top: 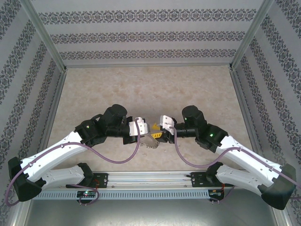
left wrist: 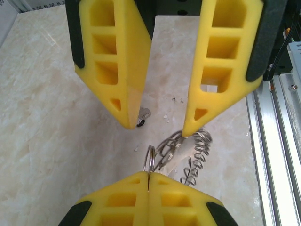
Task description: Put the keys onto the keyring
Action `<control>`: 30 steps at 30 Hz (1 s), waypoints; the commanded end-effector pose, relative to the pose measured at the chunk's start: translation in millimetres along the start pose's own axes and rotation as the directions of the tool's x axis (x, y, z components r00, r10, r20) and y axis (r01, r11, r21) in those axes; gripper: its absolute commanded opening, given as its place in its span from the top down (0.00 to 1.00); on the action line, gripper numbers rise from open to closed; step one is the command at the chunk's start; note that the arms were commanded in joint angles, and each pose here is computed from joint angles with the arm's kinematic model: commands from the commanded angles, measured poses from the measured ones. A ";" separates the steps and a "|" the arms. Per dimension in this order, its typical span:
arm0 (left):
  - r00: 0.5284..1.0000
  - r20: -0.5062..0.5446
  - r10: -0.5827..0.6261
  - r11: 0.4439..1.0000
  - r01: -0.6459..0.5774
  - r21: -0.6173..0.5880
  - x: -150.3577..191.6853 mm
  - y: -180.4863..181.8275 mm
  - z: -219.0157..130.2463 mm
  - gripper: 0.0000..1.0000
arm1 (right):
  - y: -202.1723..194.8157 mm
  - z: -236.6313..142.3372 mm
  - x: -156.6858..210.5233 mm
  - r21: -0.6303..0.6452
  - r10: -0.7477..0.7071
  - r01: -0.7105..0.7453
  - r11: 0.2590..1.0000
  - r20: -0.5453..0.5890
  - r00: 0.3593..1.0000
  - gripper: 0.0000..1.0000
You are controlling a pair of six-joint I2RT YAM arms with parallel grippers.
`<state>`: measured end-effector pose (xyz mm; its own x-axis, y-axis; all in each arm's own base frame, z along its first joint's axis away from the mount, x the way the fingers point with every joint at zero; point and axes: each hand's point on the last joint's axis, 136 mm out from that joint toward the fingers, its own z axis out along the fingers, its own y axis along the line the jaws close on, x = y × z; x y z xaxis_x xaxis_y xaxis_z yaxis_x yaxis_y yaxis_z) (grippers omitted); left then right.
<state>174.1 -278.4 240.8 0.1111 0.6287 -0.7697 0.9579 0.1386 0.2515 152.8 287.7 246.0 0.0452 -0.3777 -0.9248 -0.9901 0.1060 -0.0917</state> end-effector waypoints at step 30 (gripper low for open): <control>0.999 0.033 0.014 1.000 -0.014 0.007 -11.9 -4.3 -2.5 1.00 | -7.7 12.1 -5.2 0.026 -0.040 0.041 0.999 -0.025 0.999 1.00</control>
<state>174.7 -280.5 236.3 0.1073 0.6425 -0.7588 0.9584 0.1361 0.2508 159.2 298.7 230.8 0.0318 -0.4300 -0.9023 -0.9915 0.1004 -0.0829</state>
